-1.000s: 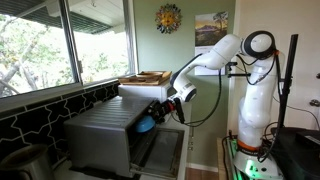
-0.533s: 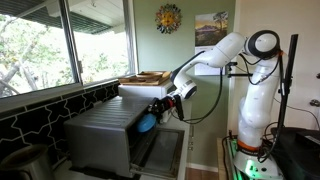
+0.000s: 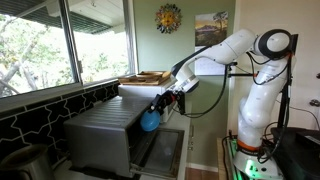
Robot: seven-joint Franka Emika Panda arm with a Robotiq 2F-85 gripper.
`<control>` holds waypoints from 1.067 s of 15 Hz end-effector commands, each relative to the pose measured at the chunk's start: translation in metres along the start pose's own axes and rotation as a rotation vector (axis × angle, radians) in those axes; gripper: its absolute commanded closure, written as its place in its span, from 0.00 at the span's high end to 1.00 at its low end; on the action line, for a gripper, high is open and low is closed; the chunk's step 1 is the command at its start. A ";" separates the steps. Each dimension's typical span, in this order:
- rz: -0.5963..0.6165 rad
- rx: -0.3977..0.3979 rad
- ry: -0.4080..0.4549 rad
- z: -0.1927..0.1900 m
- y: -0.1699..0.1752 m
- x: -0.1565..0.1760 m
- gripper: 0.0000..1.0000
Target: Flip the blue bowl over
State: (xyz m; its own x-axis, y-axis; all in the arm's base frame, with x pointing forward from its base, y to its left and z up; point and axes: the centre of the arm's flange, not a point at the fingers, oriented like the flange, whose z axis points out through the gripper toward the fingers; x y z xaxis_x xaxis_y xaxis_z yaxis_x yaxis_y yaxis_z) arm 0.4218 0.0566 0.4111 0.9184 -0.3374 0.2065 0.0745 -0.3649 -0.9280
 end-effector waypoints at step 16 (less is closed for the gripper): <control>-0.653 -0.384 -0.437 0.018 -0.061 -0.062 0.01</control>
State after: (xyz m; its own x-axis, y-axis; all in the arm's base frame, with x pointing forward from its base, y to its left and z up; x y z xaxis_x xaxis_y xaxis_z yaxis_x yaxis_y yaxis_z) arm 0.3812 0.1038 0.4409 0.8674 0.2729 0.4160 0.4856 -0.6463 -0.5886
